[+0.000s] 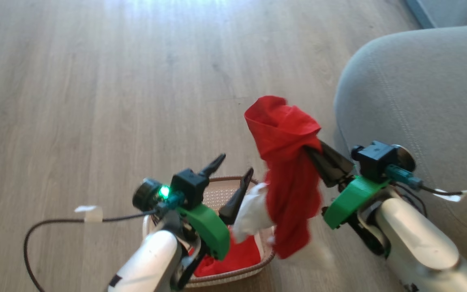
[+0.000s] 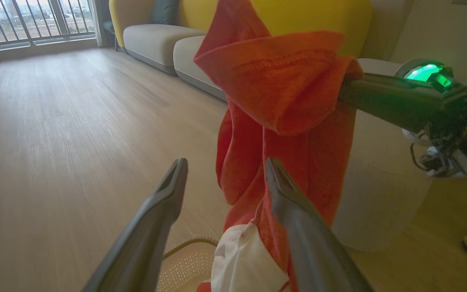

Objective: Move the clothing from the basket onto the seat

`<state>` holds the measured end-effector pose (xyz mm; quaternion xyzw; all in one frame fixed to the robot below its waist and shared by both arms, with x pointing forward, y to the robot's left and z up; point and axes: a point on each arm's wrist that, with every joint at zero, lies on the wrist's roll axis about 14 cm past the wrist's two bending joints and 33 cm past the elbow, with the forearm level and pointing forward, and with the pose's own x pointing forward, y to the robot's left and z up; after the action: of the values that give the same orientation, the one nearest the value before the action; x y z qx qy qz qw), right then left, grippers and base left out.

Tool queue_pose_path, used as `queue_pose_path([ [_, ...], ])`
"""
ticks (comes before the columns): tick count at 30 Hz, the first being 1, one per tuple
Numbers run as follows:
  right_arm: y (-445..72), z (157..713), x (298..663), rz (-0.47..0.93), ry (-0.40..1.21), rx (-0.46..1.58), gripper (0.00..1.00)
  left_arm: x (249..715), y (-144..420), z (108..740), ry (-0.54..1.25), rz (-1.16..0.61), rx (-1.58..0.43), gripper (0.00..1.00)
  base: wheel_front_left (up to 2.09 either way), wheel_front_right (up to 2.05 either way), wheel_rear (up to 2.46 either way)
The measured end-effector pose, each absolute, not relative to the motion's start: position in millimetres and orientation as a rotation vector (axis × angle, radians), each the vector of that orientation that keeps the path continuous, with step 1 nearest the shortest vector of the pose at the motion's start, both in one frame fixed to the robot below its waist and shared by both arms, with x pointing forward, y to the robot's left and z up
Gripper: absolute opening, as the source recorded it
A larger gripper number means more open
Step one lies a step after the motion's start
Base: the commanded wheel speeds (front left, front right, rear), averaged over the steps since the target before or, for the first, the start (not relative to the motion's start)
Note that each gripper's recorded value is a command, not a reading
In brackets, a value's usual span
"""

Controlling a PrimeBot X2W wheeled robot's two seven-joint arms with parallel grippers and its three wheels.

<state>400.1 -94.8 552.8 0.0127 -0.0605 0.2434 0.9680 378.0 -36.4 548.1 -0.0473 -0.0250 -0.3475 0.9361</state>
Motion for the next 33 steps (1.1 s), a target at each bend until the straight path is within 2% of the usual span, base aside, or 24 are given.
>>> queue_pose_path([
  [15, -194, 559, 366, 0.238, -0.147, 0.003, 0.00, 342, -106, 521, 0.025, -0.911, -0.204, 1.00, 0.00, 0.00, 0.00],
  [33, -214, 552, 362, 0.181, -0.128, 0.013, 0.00, 336, -119, 508, 0.085, -0.947, -0.243, 1.00, 0.00, 0.00, 0.00],
])
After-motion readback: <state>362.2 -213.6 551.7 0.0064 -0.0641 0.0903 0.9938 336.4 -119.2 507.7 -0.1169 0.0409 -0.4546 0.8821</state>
